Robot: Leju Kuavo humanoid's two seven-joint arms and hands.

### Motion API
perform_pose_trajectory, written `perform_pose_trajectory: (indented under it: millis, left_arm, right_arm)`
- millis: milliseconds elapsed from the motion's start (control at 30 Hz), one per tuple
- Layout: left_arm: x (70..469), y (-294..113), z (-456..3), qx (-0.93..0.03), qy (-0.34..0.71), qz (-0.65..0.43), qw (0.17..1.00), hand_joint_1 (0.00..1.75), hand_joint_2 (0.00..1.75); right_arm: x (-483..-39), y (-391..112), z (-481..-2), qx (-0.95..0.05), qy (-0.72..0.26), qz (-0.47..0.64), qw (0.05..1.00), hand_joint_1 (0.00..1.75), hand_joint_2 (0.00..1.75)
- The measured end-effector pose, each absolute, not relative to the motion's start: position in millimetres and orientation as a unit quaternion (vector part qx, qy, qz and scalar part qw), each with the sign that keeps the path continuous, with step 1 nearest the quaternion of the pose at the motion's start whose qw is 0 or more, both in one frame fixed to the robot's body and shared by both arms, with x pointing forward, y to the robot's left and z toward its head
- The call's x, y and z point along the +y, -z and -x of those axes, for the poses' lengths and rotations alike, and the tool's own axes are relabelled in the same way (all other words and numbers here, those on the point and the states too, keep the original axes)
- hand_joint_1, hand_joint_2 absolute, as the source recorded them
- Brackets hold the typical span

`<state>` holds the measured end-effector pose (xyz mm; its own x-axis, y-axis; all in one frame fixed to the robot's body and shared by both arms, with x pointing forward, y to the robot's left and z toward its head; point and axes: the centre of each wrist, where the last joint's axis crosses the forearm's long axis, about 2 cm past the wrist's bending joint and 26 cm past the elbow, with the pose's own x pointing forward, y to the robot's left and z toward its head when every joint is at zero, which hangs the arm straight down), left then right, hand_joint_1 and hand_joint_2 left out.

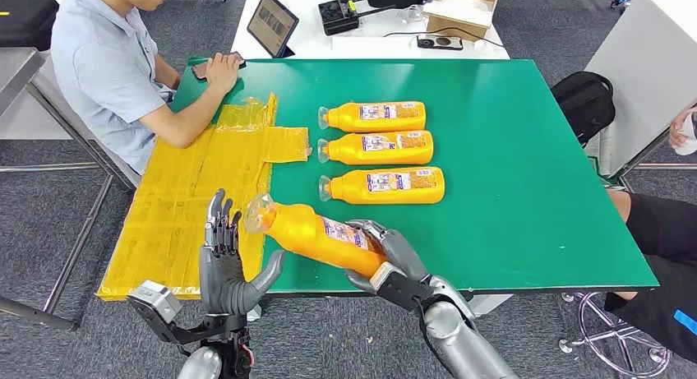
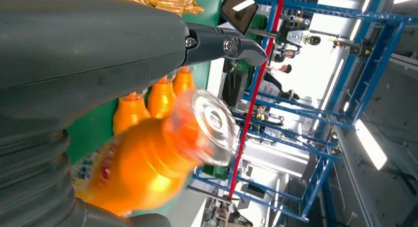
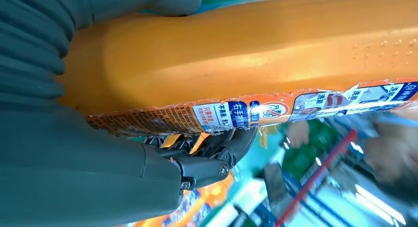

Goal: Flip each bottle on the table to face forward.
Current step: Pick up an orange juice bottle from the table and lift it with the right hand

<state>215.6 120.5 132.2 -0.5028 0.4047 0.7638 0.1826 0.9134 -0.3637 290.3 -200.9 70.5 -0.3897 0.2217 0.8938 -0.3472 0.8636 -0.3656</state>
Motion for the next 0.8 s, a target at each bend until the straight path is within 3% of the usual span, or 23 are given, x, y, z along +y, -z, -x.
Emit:
perform_pose_trajectory:
  millis: [367, 633, 800]
  left_arm:
    - [101, -138, -214, -0.853, -0.097, 0.227, 0.461, 0.00, 1.75]
    - [90, -133, -209, -0.796, -0.083, 0.343, 0.492, 0.00, 1.75]
    - [86, -128, -208, -0.760, -0.073, 0.390, 0.515, 0.00, 1.75]
  right_arm:
    - [-193, -86, -304, -0.850, -0.053, 0.073, 0.519, 1.66, 1.75]
    - [-178, -85, -305, -0.850, -0.056, 0.065, 0.521, 1.74, 1.75]
    - [-164, -91, -311, -0.859, -0.120, 0.060, 0.494, 1.75, 1.75]
